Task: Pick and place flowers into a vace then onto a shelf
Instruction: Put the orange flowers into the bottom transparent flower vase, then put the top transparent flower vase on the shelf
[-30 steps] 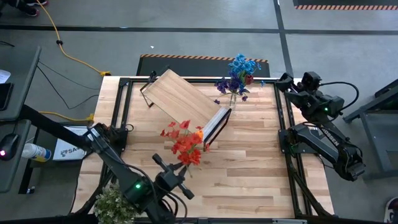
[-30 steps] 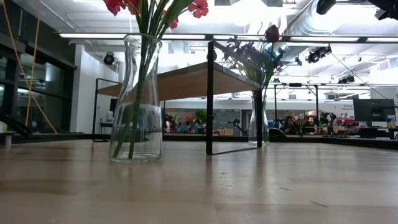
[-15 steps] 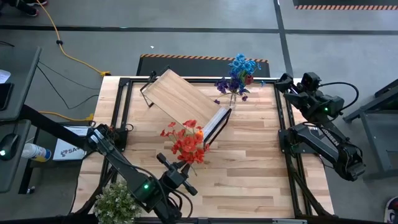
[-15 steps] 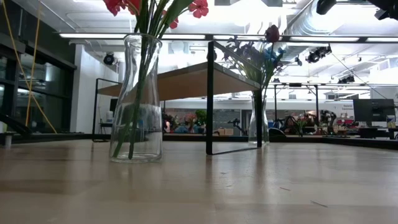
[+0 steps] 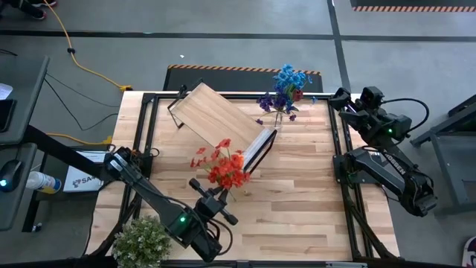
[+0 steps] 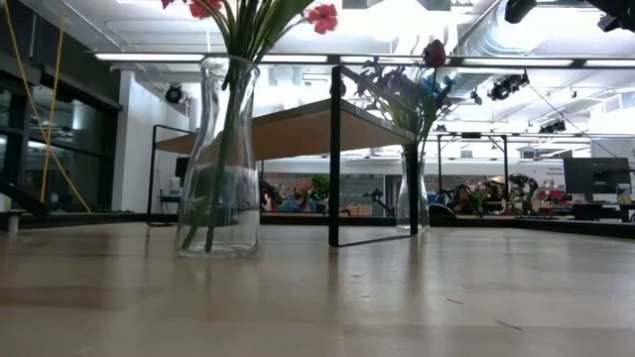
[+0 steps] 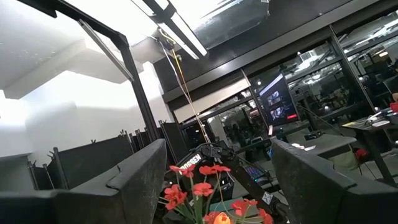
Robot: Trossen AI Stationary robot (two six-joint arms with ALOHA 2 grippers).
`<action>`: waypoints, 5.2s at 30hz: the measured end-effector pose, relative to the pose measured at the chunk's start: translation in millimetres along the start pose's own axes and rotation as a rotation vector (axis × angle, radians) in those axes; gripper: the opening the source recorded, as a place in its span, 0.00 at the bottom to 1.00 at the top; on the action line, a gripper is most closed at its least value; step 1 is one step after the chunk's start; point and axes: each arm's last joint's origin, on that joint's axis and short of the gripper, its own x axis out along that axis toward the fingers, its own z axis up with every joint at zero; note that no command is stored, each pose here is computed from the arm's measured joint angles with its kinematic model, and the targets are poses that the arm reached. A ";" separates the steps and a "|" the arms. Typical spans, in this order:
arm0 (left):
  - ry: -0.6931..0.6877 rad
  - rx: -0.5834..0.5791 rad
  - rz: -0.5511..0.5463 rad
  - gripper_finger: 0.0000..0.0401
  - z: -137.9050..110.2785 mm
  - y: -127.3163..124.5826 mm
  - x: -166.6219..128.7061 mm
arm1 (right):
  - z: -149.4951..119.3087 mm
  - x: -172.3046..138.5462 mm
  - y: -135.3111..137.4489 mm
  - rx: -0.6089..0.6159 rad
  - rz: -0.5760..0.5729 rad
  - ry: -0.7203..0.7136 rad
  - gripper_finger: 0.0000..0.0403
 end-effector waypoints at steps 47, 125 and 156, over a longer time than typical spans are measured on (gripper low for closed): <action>0.173 -0.143 -0.085 0.12 -7.7 -2.3 -6.9 | -0.8 0.0 0.6 0.010 0.007 0.027 0.69; 0.398 -0.122 -0.253 0.91 -4.0 -1.5 -43.2 | -1.0 0.0 0.7 0.005 0.010 0.037 0.69; 0.478 -0.416 -0.524 0.94 58.7 6.1 -112.8 | -5.0 -0.5 1.4 0.002 0.040 0.173 0.69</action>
